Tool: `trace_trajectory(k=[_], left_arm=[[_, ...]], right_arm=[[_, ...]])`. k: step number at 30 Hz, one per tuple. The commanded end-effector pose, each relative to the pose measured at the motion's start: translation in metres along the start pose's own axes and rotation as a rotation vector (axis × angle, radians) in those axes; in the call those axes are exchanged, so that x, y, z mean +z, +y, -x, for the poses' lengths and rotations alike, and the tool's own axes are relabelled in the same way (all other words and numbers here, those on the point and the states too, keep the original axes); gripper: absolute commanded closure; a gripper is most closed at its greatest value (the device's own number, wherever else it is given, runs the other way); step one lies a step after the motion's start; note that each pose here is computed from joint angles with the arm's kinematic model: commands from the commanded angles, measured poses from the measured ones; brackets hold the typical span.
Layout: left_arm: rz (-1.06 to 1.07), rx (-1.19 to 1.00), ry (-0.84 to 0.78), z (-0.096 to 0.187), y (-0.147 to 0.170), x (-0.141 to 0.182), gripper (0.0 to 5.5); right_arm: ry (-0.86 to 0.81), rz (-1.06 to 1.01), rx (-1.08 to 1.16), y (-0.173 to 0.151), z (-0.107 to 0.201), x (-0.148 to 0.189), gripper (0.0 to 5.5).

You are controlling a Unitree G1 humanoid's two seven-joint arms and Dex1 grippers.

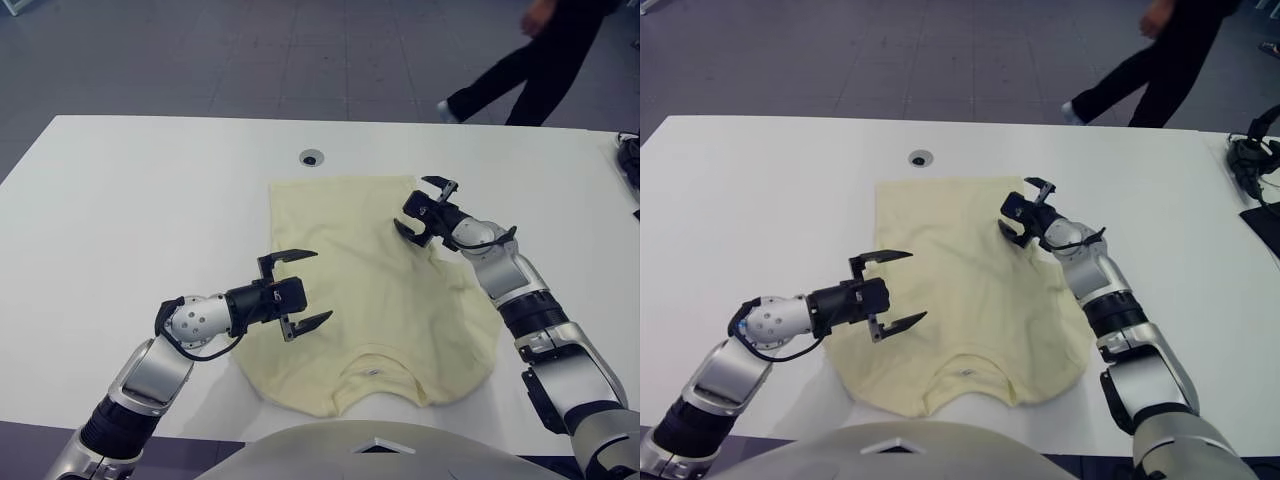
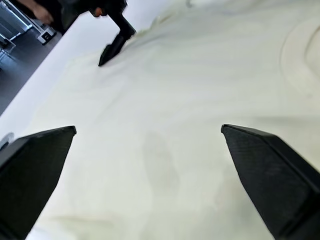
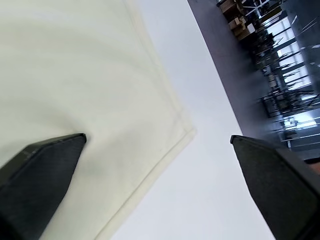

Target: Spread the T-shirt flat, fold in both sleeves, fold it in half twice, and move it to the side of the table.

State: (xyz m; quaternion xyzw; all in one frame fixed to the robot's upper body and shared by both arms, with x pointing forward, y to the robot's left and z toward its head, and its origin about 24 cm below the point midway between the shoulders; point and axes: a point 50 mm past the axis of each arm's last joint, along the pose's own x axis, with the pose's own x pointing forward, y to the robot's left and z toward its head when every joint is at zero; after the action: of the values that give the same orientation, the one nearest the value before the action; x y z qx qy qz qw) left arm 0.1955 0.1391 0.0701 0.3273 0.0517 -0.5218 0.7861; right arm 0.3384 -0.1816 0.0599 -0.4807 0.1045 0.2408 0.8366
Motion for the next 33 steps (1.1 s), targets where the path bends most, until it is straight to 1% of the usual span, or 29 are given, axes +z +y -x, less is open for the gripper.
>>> trace_trajectory(k=[1, 3, 6, 13, 20, 23, 27, 33], left_arm=[[0.002, -0.020, 0.040, 0.003, -0.012, -0.007, 0.10], [-0.004, -0.025, 0.076, 0.003, -0.015, -0.015, 0.10], [-0.028, -0.017, 0.146, 0.006, -0.015, -0.028, 0.10], [-0.028, 0.063, 0.122, 0.006, -0.001, -0.027, 0.10], [-0.044, 0.045, 0.175, 0.011, 0.002, -0.037, 0.10], [-0.036, 0.022, 0.162, 0.016, 0.001, -0.036, 0.10], [-0.024, -0.010, 0.103, 0.020, -0.003, -0.026, 0.10], [-0.032, -0.044, 0.083, 0.023, -0.007, -0.021, 0.10]], right_arm=[[0.042, 0.108, 0.029, 0.020, -0.009, -0.016, 0.13], [0.004, 0.125, -0.020, 0.018, -0.012, -0.015, 0.13], [-0.002, 0.142, -0.037, 0.016, -0.016, -0.016, 0.13], [0.021, 0.113, 0.016, 0.023, -0.013, -0.026, 0.13], [0.072, 0.082, 0.039, 0.024, -0.005, -0.041, 0.13], [0.090, 0.097, 0.027, 0.022, -0.004, -0.044, 0.13], [0.082, 0.106, 0.030, 0.023, -0.005, -0.041, 0.13], [0.085, 0.123, 0.017, 0.020, -0.004, -0.040, 0.13]])
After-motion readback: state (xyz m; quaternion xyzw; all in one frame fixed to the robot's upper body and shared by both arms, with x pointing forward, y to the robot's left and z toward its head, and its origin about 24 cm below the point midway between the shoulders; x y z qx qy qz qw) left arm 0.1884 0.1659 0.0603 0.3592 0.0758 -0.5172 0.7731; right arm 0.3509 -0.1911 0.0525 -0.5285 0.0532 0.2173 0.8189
